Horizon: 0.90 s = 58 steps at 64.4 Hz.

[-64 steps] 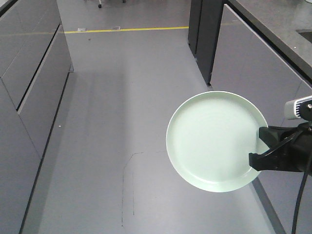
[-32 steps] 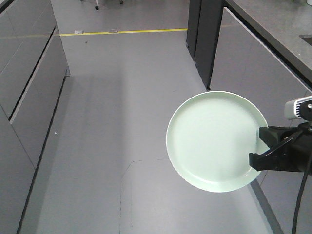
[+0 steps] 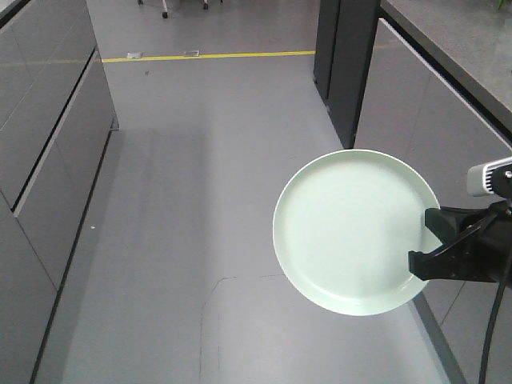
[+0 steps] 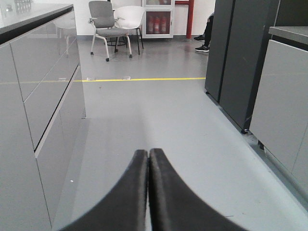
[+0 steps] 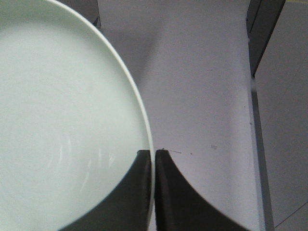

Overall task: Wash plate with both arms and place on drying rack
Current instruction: 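Drive the base down the aisle holding the plate in the right gripper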

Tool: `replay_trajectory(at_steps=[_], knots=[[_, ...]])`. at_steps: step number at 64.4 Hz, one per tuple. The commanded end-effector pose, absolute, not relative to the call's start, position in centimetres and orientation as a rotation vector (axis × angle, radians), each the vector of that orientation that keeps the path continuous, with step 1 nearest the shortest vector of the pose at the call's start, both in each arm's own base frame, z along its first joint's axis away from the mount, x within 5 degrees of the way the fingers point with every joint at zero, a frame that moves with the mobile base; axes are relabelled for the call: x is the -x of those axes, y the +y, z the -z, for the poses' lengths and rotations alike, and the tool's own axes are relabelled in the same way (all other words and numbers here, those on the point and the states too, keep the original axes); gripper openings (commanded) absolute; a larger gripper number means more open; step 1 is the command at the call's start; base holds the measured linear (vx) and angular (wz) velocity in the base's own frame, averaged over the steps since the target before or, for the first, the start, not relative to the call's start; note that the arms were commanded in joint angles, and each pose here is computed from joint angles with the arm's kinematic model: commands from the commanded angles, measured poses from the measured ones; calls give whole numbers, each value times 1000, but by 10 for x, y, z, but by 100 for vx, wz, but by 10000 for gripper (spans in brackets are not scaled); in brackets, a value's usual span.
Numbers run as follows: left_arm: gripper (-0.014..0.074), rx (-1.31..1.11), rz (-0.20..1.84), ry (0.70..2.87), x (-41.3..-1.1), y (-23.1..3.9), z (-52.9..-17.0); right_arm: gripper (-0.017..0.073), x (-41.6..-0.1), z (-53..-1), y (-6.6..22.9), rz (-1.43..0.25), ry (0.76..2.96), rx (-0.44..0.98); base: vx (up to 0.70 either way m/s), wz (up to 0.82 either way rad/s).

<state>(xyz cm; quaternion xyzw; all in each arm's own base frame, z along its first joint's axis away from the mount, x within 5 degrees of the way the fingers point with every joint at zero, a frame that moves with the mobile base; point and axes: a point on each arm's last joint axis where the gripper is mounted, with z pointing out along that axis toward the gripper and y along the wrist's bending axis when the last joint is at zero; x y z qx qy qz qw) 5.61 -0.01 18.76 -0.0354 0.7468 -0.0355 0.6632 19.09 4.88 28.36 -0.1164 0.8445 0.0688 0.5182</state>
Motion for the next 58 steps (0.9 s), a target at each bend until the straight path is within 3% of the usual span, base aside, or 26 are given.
replay_trajectory(at_steps=[1, 58], knots=[[4, 68, 92, 1621, -56, -1, -189, -5, -194, -301, 48, -159, 1913, 258, 14, 5], [4, 68, 92, 1621, -56, -1, -189, -5, -194, -301, 48, -159, 1913, 258, 14, 4]])
